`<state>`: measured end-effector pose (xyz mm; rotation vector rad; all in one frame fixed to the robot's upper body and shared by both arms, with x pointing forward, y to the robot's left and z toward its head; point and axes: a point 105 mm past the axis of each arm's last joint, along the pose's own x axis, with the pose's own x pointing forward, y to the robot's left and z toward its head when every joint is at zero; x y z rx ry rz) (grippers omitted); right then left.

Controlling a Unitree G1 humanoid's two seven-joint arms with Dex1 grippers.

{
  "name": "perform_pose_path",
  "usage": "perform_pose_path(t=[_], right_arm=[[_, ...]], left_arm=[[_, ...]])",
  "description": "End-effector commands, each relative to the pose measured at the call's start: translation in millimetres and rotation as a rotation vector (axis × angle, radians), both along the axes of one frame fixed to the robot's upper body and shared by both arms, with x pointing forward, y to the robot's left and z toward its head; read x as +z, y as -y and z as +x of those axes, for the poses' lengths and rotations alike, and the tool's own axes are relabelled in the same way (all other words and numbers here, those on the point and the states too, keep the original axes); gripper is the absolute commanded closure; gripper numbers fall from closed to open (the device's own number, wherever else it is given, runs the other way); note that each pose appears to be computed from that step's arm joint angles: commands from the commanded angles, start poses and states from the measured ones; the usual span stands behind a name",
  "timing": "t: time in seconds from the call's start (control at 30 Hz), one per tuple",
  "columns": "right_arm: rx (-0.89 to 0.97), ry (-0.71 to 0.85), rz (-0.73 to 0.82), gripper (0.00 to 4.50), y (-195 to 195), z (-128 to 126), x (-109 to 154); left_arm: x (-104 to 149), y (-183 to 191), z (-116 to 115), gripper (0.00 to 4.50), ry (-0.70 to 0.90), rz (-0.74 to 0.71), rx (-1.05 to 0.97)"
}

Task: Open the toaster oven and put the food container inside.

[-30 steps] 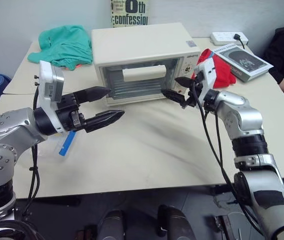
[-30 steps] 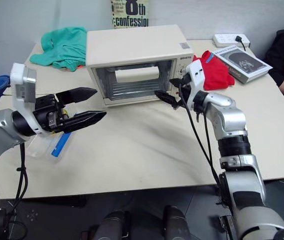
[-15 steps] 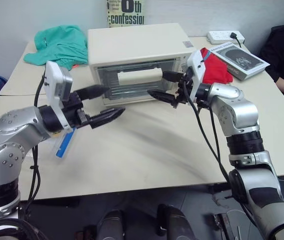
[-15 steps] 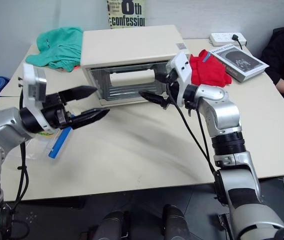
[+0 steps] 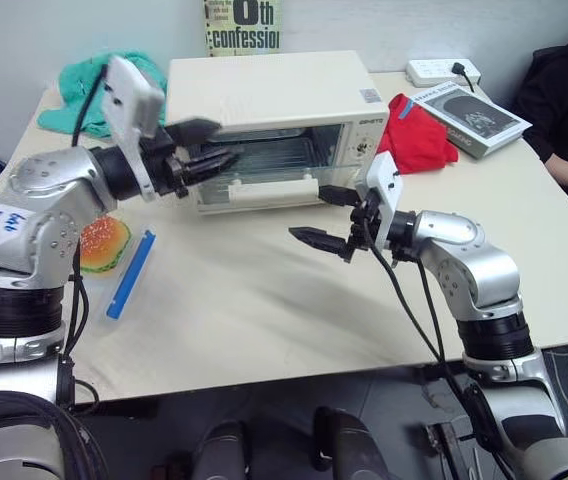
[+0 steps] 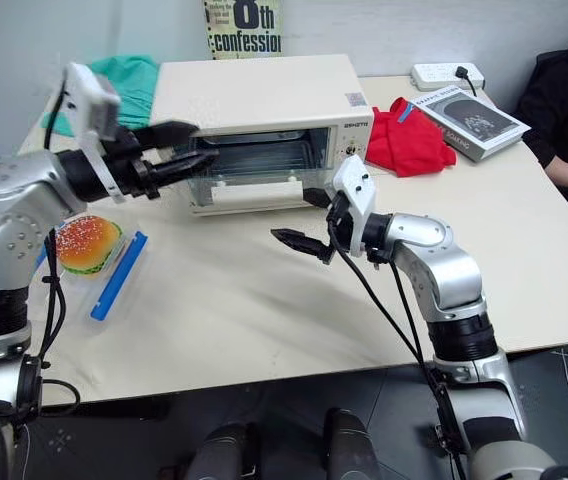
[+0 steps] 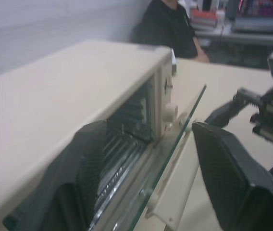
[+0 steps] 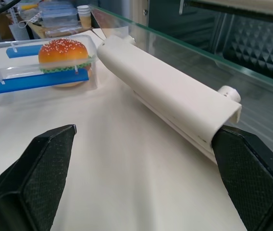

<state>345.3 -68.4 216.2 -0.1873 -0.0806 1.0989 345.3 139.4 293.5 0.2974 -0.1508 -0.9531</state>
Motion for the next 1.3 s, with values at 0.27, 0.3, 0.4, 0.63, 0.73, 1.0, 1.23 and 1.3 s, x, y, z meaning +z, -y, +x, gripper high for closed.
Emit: perform_pose_path(t=[0.27,0.3,0.4,0.63,0.73,1.0,1.23,1.3], right_arm=[[-0.037,0.014,0.059,0.0,-2,-13,-2],[-0.04,0.012,0.06,0.0,-2,-14,-3],[-0.046,0.006,0.067,0.0,-2,-17,-5],[-0.076,0.017,0.086,0.0,3,-10,3],[-0.101,0.04,0.089,0.0,5,4,13],[-0.16,0.074,0.129,0.0,5,50,39],[-0.037,0.12,0.127,0.0,-20,37,45],[0.008,0.135,0.134,0.0,-25,29,48]], left_arm=[[10,15,5,4.46,0.104,0.132,-0.136],[9,16,6,4.46,0.104,0.144,-0.138],[4,16,10,4.46,0.103,0.162,-0.128],[31,15,-9,4.46,0.06,-0.034,-0.23],[35,5,-15,3.86,0.04,-0.084,-0.216],[28,-26,-31,1.44,0.073,-0.052,-0.092],[29,-32,-29,1.13,0.087,-0.064,-0.02],[27,-31,-29,1.13,0.085,-0.062,-0.014]])
